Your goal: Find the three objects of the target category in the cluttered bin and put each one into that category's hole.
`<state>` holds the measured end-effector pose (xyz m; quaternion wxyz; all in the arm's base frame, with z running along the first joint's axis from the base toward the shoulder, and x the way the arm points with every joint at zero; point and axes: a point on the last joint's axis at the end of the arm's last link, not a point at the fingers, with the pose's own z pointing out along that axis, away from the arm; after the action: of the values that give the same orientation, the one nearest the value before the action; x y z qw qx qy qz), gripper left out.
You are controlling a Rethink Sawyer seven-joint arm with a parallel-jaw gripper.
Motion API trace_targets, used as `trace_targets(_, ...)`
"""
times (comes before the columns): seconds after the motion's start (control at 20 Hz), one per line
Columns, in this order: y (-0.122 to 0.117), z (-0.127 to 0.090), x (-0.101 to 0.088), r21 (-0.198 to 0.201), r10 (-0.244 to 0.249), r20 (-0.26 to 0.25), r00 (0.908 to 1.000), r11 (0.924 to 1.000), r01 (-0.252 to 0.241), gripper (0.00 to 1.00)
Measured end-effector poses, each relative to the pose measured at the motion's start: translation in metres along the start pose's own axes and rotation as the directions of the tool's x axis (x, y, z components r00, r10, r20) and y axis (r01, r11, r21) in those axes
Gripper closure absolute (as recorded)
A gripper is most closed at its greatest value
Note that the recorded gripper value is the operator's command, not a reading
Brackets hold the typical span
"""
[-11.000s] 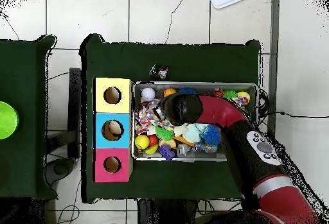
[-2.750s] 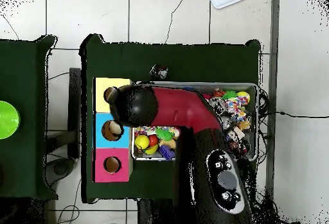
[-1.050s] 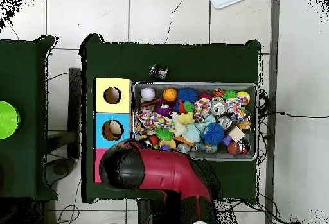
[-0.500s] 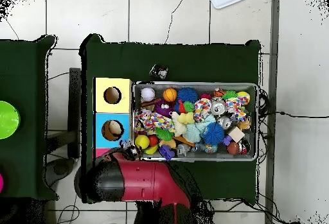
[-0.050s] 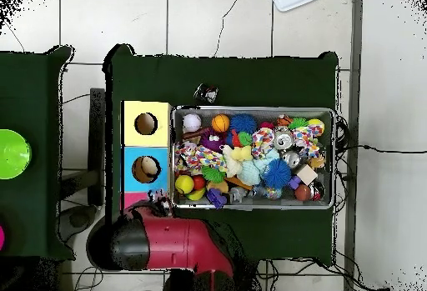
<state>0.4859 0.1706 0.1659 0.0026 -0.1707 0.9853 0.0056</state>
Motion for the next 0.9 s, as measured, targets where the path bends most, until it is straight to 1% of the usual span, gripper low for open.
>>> trace_targets(0.25, 0.010, 0.007, -0.001, -0.007, 0.004, -0.003, 1.0000, 1.0000, -0.004, 1.00)
trace_targets(0.5, 0.028, 0.017, -0.003, -0.011, 0.006, 0.004, 1.0000, 0.9999, -0.006, 1.00)
trace_targets(0.75, 0.050, 0.027, -0.004, -0.013, 0.033, 0.009, 0.9994, 0.9994, -0.033, 1.00)
trace_targets(0.9, 0.059, 0.029, -0.003, -0.014, 0.053, 0.008, 0.9986, 0.9985, -0.053, 1.00)
